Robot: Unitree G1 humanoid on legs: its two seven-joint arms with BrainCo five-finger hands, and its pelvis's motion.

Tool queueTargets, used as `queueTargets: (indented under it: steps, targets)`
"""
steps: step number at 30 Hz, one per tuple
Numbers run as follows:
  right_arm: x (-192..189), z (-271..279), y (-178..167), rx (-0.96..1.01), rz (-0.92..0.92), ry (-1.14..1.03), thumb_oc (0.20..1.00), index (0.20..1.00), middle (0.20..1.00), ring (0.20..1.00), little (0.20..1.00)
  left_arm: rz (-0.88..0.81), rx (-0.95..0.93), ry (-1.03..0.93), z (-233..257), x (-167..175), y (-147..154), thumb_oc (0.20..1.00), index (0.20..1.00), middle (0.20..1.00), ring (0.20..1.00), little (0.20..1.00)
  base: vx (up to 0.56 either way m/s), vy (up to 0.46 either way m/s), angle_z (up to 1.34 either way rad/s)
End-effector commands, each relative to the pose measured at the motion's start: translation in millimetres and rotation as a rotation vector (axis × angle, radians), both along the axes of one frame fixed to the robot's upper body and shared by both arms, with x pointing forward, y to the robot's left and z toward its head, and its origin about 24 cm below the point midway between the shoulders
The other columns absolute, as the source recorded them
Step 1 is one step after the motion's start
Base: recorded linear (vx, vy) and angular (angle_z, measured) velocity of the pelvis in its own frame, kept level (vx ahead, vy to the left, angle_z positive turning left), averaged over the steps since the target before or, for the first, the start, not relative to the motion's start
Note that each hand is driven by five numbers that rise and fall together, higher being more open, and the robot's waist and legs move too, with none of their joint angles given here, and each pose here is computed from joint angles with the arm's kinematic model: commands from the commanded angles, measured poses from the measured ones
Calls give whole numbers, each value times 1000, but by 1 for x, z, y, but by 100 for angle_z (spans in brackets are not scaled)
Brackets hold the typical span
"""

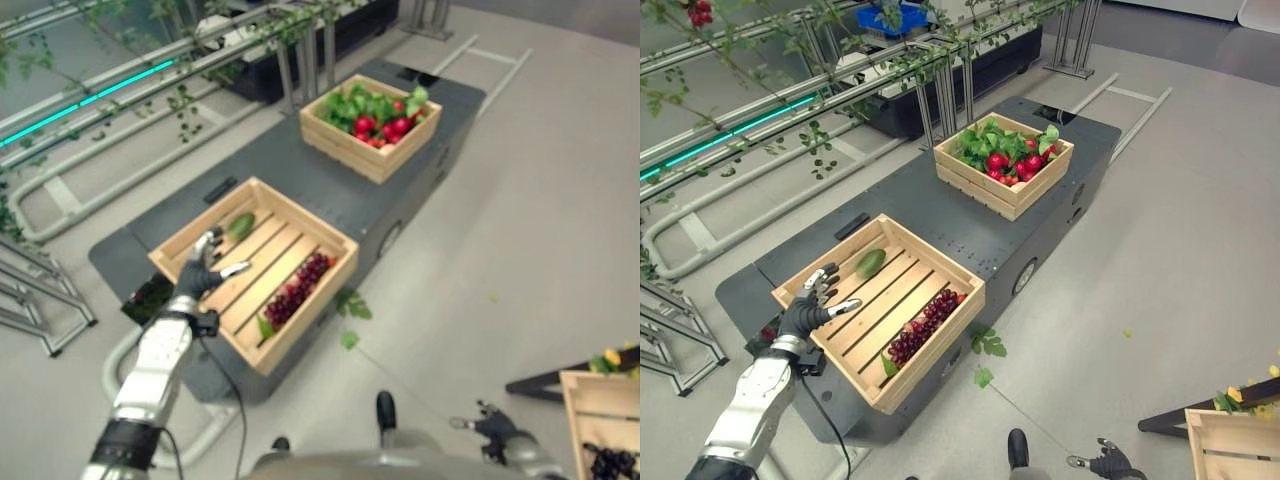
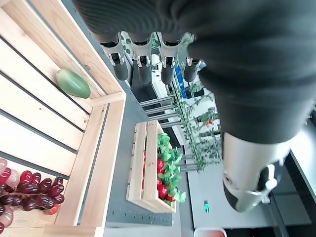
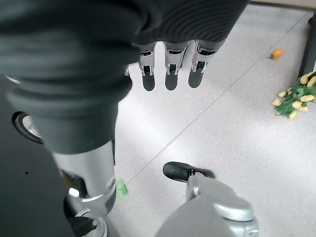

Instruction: Pick up the fruits from the basket on one side to the basket on the other side

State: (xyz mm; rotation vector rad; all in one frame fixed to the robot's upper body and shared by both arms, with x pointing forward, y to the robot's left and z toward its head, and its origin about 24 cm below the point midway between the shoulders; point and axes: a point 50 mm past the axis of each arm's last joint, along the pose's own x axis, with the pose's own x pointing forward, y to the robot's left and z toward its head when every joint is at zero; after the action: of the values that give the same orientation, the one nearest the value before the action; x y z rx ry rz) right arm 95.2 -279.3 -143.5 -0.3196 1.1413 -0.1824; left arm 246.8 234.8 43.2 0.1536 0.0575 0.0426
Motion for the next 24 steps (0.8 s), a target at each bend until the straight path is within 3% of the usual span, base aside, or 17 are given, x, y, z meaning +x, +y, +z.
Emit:
queueTargets:
  steps: [1, 10, 24]
  targets:
    - [-9, -2, -1, -10, -3, 20, 1000, 1000, 1000, 1000, 1000, 40, 16, -53, 14, 4, 18, 1000, 1000, 1000, 1000, 1000, 3, -81, 9]
    - [-5, 4, -13, -36, -5, 10, 1000, 1000, 1000, 1000, 1000, 10, 182, 13, 18, 18, 32, 1000, 1000, 1000, 1000, 1000, -28, -41, 14]
    - [22, 10, -5, -36, 29, -76, 1000, 1000, 1000, 1000, 1000, 15, 506, -6, 52, 69, 41, 1000, 1000, 1000, 1000, 1000, -44, 40, -4]
